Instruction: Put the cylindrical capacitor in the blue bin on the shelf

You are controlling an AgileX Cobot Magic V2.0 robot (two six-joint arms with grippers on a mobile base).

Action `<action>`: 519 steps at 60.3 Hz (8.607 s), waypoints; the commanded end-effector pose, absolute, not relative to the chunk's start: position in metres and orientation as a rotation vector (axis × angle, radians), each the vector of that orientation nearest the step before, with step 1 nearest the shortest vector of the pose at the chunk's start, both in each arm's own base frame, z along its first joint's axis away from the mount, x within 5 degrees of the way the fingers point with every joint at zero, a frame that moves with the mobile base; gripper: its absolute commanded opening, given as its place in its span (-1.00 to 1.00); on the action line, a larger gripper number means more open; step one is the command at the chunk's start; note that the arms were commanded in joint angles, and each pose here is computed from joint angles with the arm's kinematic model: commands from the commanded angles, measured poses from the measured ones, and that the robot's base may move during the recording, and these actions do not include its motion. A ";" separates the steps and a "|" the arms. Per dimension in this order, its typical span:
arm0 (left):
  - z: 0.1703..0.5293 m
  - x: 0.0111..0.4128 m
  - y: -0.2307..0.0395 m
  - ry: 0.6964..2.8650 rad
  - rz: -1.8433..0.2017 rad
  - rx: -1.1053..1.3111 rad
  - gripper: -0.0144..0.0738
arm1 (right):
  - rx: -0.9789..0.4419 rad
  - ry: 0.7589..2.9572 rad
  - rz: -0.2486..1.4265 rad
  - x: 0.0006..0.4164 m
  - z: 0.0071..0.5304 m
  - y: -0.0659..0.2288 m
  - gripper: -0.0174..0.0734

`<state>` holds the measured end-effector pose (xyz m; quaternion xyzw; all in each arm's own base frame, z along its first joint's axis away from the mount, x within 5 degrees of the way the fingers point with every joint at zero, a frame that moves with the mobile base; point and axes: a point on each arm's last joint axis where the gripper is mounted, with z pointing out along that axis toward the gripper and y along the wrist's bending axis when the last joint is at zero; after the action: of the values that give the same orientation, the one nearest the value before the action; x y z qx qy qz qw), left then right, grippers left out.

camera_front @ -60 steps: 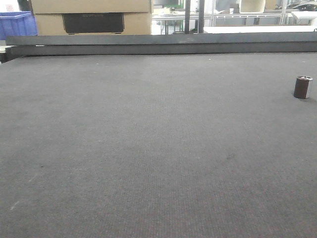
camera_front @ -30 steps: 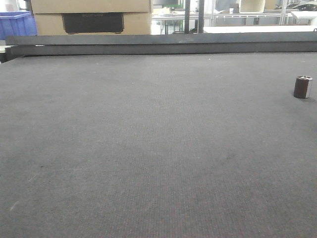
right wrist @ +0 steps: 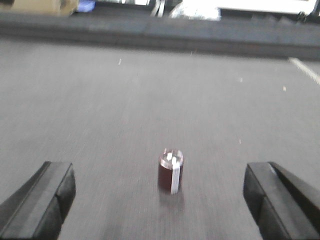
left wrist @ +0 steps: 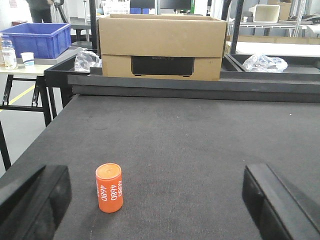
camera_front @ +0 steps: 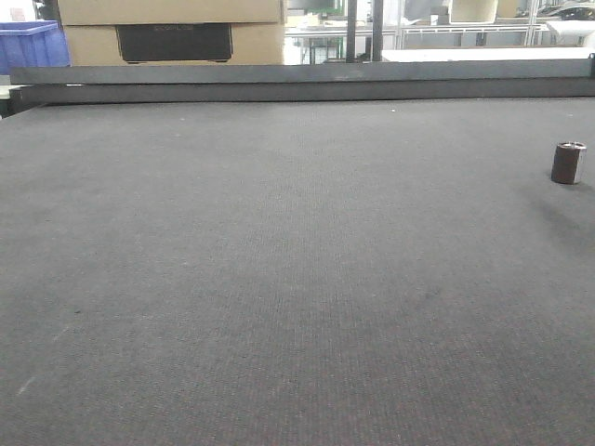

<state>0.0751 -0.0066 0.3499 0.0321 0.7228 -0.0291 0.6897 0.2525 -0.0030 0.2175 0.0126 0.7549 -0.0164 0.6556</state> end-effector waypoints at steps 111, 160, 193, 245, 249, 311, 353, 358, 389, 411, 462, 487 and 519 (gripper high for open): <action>0.352 0.075 -0.007 1.609 -0.073 0.074 0.71 | 0.050 1.782 -0.091 0.399 0.116 -0.027 -0.98; 0.276 0.143 -0.011 1.749 -0.057 0.065 0.69 | -0.142 1.601 -0.036 0.288 0.358 0.016 -0.97; 0.208 0.261 0.006 1.807 0.012 -0.082 0.69 | -0.136 1.560 -0.041 0.253 0.387 0.014 -0.97; 0.149 0.382 0.021 1.876 0.044 -0.206 0.69 | -0.136 1.560 -0.041 0.253 0.387 0.014 -0.97; 0.149 0.383 0.026 1.873 0.053 -0.219 0.69 | -0.136 1.560 -0.041 0.253 0.387 0.014 -0.97; 0.296 0.315 -0.008 1.900 -0.020 0.016 -0.92 | -0.125 1.733 -0.033 0.251 0.378 0.013 -0.97; 0.404 0.150 -0.019 1.924 -0.079 0.139 -0.92 | -0.164 1.885 0.094 0.152 0.394 0.023 -0.97; 0.408 0.142 -0.018 1.902 -0.078 0.138 -0.92 | -0.161 1.857 0.106 0.141 0.399 0.022 -0.97; 0.412 0.137 -0.018 1.871 -0.079 0.136 -0.92 | -0.138 1.729 0.151 0.103 0.415 0.018 -0.97; 0.412 0.137 -0.018 1.871 -0.079 0.136 -0.92 | -0.138 1.729 0.151 0.103 0.415 0.018 -0.97; 0.412 0.137 -0.018 1.871 -0.079 0.136 -0.92 | -0.138 1.729 0.151 0.103 0.415 0.018 -0.97; 0.412 0.136 -0.017 1.869 -0.079 0.136 -0.92 | -0.138 1.729 0.151 0.103 0.415 0.018 -0.97; 0.412 0.136 -0.017 1.869 -0.079 0.136 -0.92 | -0.138 1.729 0.151 0.103 0.415 0.018 -0.97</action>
<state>0.1373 -0.0168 0.4079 0.0575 0.8111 -0.0305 0.5813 0.1040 0.0188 0.4133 -0.0616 0.7663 0.0670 0.6360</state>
